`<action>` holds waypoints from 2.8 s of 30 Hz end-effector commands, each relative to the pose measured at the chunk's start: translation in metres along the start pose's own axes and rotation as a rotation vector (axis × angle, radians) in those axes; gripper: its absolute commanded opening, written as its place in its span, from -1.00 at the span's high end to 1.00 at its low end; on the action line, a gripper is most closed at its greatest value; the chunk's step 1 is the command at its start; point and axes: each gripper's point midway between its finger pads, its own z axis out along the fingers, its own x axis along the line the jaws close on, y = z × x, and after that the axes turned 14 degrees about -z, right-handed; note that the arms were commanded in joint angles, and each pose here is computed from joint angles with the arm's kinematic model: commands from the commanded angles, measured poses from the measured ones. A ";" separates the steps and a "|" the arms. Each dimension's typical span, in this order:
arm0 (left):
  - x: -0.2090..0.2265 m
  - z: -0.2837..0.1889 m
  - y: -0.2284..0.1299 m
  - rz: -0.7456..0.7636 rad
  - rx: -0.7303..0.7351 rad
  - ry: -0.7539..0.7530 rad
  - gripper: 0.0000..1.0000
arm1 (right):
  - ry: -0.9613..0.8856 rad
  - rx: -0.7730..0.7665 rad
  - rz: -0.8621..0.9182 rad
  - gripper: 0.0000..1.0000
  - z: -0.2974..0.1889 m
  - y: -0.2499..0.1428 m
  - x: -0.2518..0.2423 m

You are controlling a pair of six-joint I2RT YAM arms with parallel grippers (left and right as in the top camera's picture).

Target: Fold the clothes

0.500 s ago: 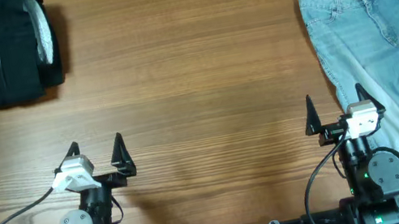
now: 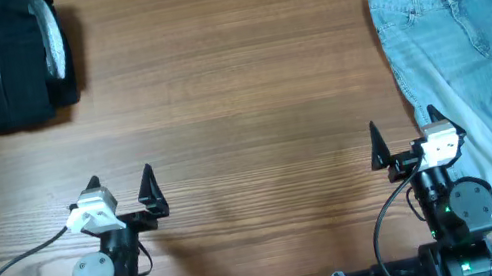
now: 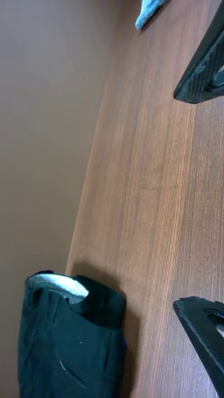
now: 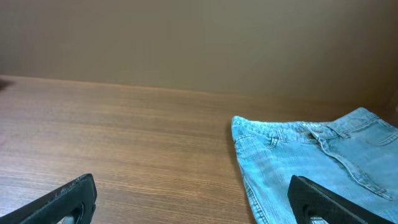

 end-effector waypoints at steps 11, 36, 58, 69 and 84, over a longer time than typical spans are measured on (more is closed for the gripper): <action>-0.002 0.000 -0.005 -0.017 0.021 -0.015 -1.00 | 0.025 -0.007 0.018 -1.00 0.000 0.001 0.005; -0.002 0.000 -0.005 -0.017 0.021 -0.015 -1.00 | 0.017 -0.091 0.928 -0.99 0.000 0.029 -0.008; -0.002 0.000 -0.005 -0.017 0.021 -0.015 -1.00 | -0.117 0.719 0.220 -1.00 0.243 -0.031 -0.084; -0.002 0.000 -0.005 -0.017 0.021 -0.015 -0.99 | -0.071 0.889 0.180 -0.97 0.272 -0.154 -0.058; -0.002 0.000 -0.005 -0.017 0.021 -0.015 -1.00 | 0.009 0.826 0.112 0.91 0.288 -0.127 -0.016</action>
